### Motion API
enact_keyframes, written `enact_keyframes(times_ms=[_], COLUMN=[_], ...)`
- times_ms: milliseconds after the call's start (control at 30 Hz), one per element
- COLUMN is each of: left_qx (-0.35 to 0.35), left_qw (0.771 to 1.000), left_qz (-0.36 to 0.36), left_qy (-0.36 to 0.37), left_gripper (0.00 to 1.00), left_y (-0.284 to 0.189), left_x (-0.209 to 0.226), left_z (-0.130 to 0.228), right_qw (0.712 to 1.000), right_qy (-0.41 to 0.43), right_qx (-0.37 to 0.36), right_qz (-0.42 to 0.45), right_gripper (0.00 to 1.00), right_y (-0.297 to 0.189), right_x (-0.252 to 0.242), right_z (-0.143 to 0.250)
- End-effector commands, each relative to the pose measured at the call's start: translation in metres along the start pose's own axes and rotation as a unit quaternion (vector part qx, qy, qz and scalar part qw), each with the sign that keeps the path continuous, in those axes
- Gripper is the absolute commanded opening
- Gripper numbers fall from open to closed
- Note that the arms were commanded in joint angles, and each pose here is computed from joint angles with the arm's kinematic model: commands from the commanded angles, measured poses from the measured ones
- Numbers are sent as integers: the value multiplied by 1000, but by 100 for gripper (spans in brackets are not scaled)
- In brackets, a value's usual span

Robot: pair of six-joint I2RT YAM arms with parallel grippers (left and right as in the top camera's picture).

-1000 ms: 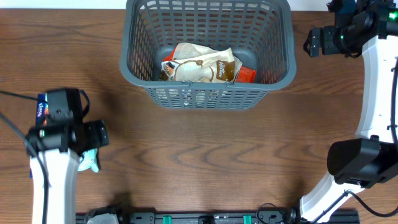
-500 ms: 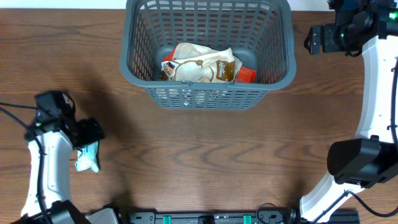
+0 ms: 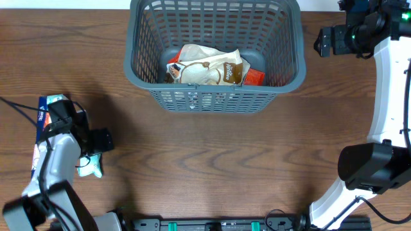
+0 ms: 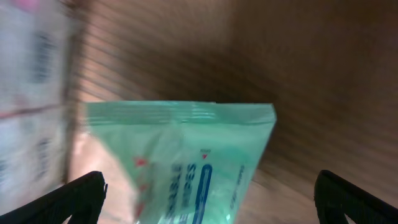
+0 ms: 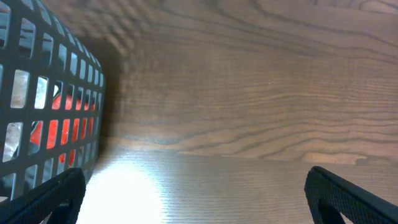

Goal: Pack container
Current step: 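Grasp the teal wet-wipe pack with the left gripper and lift it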

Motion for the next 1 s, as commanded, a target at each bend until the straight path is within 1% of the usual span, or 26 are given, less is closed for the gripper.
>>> enact_keyframes(times_ms=[0,267,333,367,433,533,567,667,900,933,967], left_qx=[30,44,43,44,46,46,47,47,46,47,47], left_qw=[999,999,999,999,999,999,999,999,999,999,999], left_qz=[3,2,2,3,2,2,2,2,4,5,6], left_qy=[23,31,31,30,28,16,14,14,14,14,14], left_gripper=[99,99,86,83,72,61,59,49,8,6,6], left_y=[17,29,29,29,29,29,29,29,28,28,28], left_x=[-1,-2,-2,-2,-2,-2,-2,-2,-2,-3,-3], left_z=[6,8,7,8,8,8,9,9,9,9,9], right_qw=[1000,1000,1000,1000,1000,1000,1000,1000,1000,1000,1000], right_qy=[2,2,1,-2,-2,-2,-2,-2,-2,-2,-2], right_qx=[6,12,12,12,11,11,11,11,10,10,10], right_qz=[0,-1,-1,-2,-1,-1,-1,-1,0,-1,-1], right_gripper=[99,99,99,99,99,99,99,99,99,99,99], right_y=[3,3,3,3,3,3,3,3,3,3,3], right_x=[-5,-4,-4,-4,-5,-5,-5,-5,-5,-5,-5], right_z=[3,5,5,5,5,5,5,5,4,4,4])
Point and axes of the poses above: each gripper's point midway between its finger pads, its own y axis out along the fingers, its own x axis along the line the jaws close on, z = x × y, the point moved 6 cm from there along -y, back along the fingers, and after that the axes turned 7 degrees about -y, right-handed, at the moved point
